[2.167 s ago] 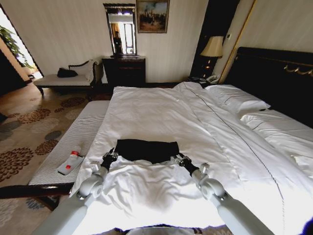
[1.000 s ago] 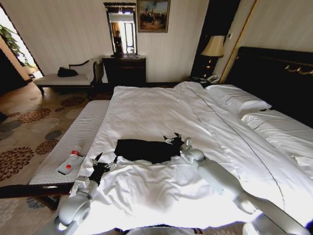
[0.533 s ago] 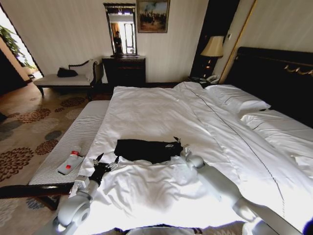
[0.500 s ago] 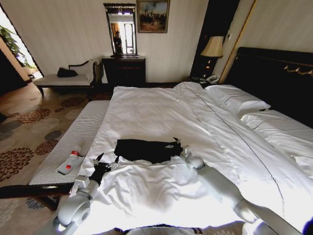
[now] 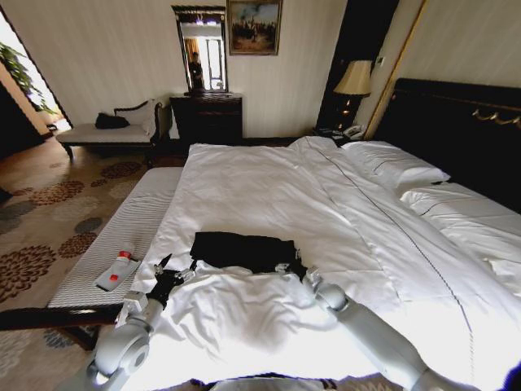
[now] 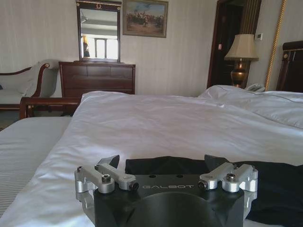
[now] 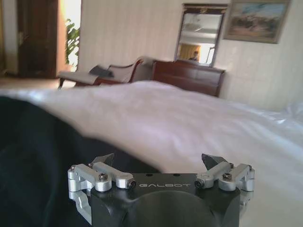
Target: Fold the clothes on the bed.
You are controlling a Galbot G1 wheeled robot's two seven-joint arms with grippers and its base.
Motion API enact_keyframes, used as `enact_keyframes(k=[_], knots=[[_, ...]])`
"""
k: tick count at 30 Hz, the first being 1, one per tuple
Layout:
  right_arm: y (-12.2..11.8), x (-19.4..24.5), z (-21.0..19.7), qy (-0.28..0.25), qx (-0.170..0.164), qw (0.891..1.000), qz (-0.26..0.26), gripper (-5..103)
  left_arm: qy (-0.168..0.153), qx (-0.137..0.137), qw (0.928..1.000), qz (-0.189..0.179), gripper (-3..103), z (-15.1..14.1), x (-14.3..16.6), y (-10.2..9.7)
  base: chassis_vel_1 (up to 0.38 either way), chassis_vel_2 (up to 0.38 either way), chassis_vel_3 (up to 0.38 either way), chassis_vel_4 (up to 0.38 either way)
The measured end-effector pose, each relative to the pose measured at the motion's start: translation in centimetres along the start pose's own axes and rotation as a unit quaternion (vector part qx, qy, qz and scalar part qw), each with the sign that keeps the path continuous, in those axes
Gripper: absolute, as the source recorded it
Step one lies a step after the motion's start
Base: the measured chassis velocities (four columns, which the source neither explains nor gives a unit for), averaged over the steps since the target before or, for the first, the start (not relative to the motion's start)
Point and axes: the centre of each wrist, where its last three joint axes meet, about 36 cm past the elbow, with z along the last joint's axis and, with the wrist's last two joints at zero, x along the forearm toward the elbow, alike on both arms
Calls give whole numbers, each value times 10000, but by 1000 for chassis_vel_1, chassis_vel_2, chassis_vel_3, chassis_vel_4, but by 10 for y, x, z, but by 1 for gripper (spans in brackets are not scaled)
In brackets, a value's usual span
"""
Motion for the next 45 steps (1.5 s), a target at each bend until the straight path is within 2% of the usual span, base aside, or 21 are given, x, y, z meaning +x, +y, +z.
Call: enact_keyframes(k=[3,4,5,7,11,16,24,27,28,33,34,37,38,42,45], knots=[[4,-11,-40,-161,-591,9981,54,100,-8,19,10000,16,100,-1,2,-3,0,0,0,0],[4,-11,-40,-161,-591,9981,54,100,-8,19,10000,16,100,-1,2,-3,0,0,0,0],[11,-15,-48,-144,-841,9964,-1,100,1,18,10000,18,100,-1,3,-3,0,0,0,0],[24,-21,-51,-79,-1095,9939,-83,100,17,17,10000,22,100,-1,4,-4,0,0,0,0],[50,-42,-37,113,-1354,9905,-197,100,75,-34,10000,34,100,0,8,-3,0,0,0,0],[69,-69,-20,259,-1618,9864,-147,100,84,-68,9999,76,100,-2,4,0,0,0,0,0],[46,-68,15,515,-1489,9875,105,100,103,19,9996,271,100,-12,-19,0,0,0,0,0],[29,-53,24,604,-1444,9873,284,100,176,-14,9988,451,100,-16,-49,5,0,0,0,0],[29,-53,24,604,-1444,9873,284,100,176,-14,9988,451,100,-16,-49,5,0,0,0,0],[25,-54,21,634,-1390,9879,267,100,129,13,9991,396,100,0,-92,7,0,0,0,0],[25,-54,21,634,-1390,9879,267,100,129,13,9991,396,100,0,-92,7,0,0,0,0],[31,-52,23,692,-1390,9876,216,100,11,65,9992,393,100,9,-131,-12,0,0,0,0],[31,-52,23,692,-1390,9876,216,100,11,65,9992,393,100,9,-131,-12,0,0,0,0],[38,-48,24,741,-1414,9870,199,100,-37,-128,9983,571,100,27,-170,-34,0,0,0,0],[39,-47,23,751,-1416,9869,192,100,-79,-158,9981,588,100,33,-186,-41,0,0,0,0]])
